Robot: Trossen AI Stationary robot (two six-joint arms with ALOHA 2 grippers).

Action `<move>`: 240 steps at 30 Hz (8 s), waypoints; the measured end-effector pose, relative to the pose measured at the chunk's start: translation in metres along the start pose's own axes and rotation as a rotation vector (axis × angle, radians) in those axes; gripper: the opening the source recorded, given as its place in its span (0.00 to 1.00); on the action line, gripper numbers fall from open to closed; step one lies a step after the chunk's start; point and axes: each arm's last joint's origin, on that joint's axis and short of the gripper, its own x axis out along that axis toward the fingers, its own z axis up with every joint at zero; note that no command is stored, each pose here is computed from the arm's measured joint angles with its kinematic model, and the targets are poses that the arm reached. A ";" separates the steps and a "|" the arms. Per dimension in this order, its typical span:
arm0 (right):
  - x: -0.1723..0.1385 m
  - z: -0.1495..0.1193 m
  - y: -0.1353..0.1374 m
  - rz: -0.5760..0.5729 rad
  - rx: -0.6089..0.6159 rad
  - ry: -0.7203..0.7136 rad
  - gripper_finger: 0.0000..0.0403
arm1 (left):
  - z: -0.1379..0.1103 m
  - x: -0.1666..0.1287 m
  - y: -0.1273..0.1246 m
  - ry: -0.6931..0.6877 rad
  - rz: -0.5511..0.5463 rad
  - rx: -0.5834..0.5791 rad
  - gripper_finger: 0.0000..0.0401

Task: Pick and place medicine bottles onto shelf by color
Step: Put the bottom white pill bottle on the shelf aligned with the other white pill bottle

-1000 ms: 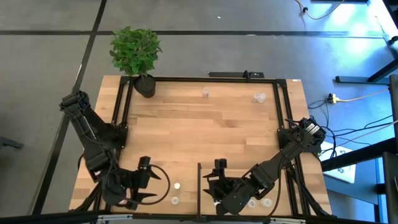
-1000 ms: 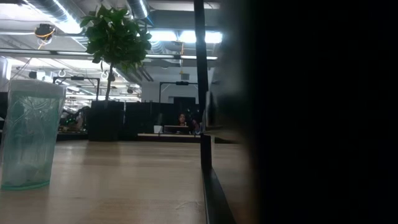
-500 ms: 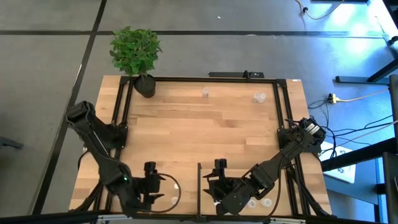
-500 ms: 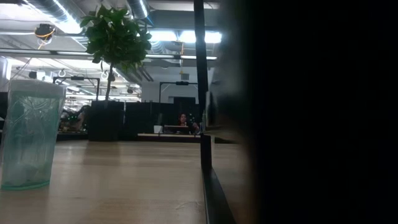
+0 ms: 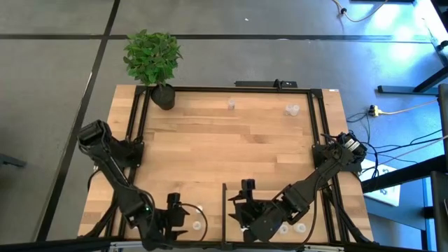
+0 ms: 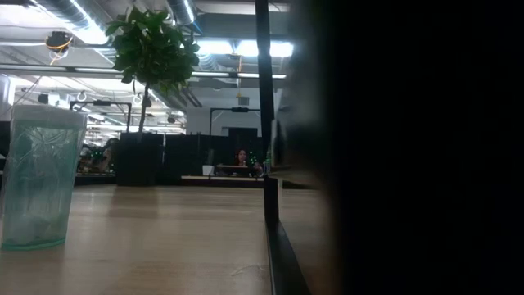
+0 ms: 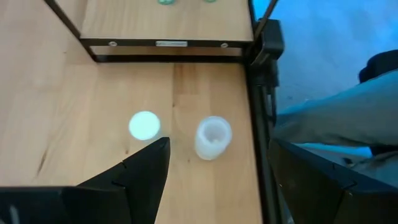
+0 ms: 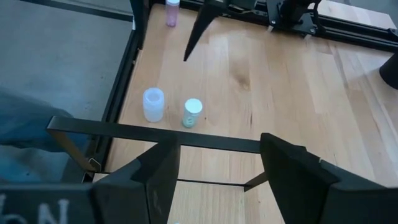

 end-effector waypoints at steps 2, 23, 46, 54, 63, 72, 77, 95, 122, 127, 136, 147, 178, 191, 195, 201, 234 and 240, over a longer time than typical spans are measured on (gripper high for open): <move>0.000 0.000 0.000 0.000 0.000 0.001 0.55 | 0.000 -0.001 -0.001 -0.004 -0.006 0.001 0.66; 0.000 0.000 0.000 0.001 -0.001 0.001 0.55 | -0.026 0.049 -0.013 0.010 0.061 0.054 0.66; 0.000 0.000 0.000 0.000 -0.004 0.005 0.55 | -0.021 0.066 -0.010 -0.008 0.067 0.074 0.66; 0.000 0.000 0.000 0.000 -0.004 0.005 0.55 | -0.019 0.067 -0.008 -0.007 0.071 0.093 0.66; 0.000 0.000 0.000 0.000 -0.004 0.005 0.55 | -0.019 0.067 -0.008 -0.007 0.071 0.087 0.66; 0.000 0.000 0.000 0.001 -0.004 0.005 0.55 | -0.023 0.072 -0.009 0.001 0.069 0.088 0.66; 0.000 0.000 0.000 0.001 -0.004 0.005 0.55 | -0.028 0.081 -0.011 0.020 0.052 0.092 0.66; 0.000 0.000 0.000 0.001 -0.004 0.005 0.55 | -0.028 0.081 -0.011 0.015 0.054 0.085 0.66; 0.000 0.000 0.000 0.000 -0.003 0.005 0.55 | -0.027 0.082 -0.011 0.011 0.051 0.080 0.66; 0.000 0.000 0.000 0.000 -0.003 0.005 0.55 | -0.027 0.082 -0.010 0.017 0.059 0.085 0.66; 0.000 0.000 0.000 0.000 -0.002 0.003 0.55 | -0.036 0.095 -0.011 0.025 0.079 0.096 0.66; 0.000 0.000 0.000 0.000 0.003 0.002 0.55 | -0.035 0.095 -0.012 0.005 0.076 0.072 0.50; -0.010 0.005 -0.005 0.016 0.016 -0.021 0.55 | 0.015 0.013 0.003 -0.127 0.032 -0.113 0.31; -0.047 0.020 -0.026 0.026 -0.018 -0.092 0.55 | 0.091 -0.008 0.116 -0.100 0.233 -0.024 0.31; -0.054 0.018 -0.031 0.020 -0.029 -0.067 0.55 | 0.106 0.006 0.153 -0.031 0.224 -0.010 0.31; -0.060 0.012 -0.037 -0.002 -0.022 0.001 0.55 | 0.125 0.019 0.196 -0.045 0.228 0.000 0.31; -0.046 0.008 -0.076 -0.332 0.032 0.052 0.55 | 0.116 0.142 0.278 -0.010 0.279 -0.024 0.31; -0.046 0.008 -0.076 -0.331 0.034 0.050 0.55 | 0.117 0.142 0.278 -0.018 0.277 -0.023 0.31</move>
